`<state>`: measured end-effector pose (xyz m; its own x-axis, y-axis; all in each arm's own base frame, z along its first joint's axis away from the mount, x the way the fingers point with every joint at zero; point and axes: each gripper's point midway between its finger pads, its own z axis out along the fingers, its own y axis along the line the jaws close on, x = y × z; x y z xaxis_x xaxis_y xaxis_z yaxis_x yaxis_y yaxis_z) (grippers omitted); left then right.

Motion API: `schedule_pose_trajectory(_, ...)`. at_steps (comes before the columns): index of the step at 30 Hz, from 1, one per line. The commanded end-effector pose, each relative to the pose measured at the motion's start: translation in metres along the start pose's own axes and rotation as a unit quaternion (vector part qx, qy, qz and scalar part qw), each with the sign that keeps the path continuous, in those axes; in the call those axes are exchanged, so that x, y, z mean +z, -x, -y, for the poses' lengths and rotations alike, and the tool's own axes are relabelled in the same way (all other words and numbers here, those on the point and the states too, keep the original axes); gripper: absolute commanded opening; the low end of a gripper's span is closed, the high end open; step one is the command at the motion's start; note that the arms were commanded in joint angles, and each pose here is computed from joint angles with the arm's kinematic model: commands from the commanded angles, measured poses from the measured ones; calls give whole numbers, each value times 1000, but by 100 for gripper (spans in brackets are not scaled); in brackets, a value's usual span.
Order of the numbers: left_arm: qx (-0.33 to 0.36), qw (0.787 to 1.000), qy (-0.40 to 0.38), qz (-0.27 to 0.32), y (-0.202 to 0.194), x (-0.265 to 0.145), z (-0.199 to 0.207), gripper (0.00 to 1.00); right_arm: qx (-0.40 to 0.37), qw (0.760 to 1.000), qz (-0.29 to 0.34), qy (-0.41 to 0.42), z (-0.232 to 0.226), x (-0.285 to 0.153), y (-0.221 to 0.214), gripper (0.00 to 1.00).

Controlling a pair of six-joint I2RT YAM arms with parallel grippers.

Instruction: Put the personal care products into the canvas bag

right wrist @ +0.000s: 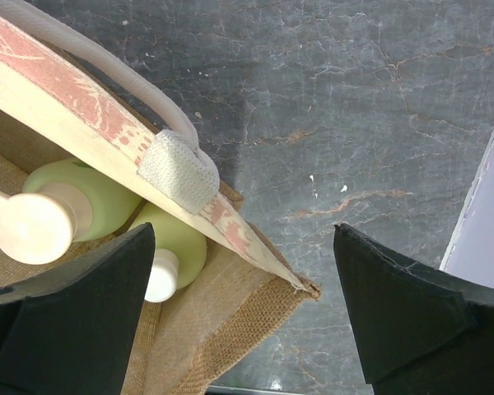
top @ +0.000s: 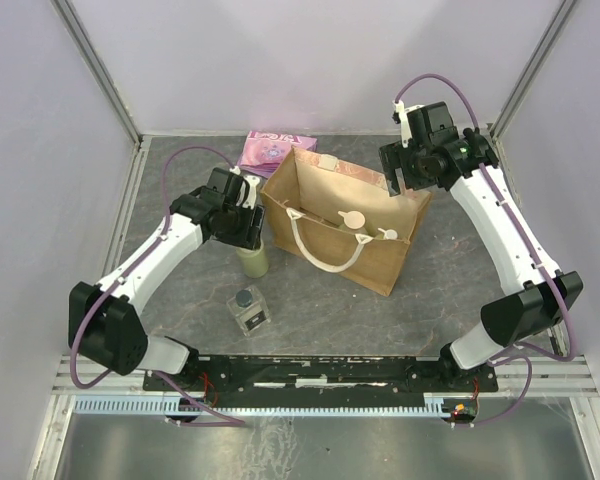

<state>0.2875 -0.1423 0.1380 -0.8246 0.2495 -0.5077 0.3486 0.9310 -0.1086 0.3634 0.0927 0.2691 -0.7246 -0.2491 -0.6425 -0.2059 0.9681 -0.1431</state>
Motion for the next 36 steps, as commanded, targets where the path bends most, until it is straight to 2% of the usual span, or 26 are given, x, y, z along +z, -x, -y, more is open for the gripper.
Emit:
schedule_pose_trajectory(1,0,1000,-1,8,8,0,2,56,5,1000,19,-10,6,-8,6,97)
schedule_pose_trajectory(8,4,1000,4,6,7,-3,0,16,3,1000,14,-9,6,-3,6,96)
schedule_pose_trajectory(12,4,1000,9,23,16,-13,-1,3,-1,1000,10,-9,5,-1,4,96)
schedule_pose_trajectory(17,13,999,30,43,32,-35,-7,3,-5,1000,6,-10,5,1,3,96)
schedule_pose_trajectory(25,-10,981,110,157,95,-109,-28,3,-10,1000,1,-12,6,2,1,96)
schedule_pose_trajectory(31,-5,954,132,268,161,-173,-29,3,-15,1000,-2,-12,7,3,1,96)
schedule_pose_trajectory(36,17,917,102,387,226,-239,-12,3,-17,1000,-5,-9,6,5,2,96)
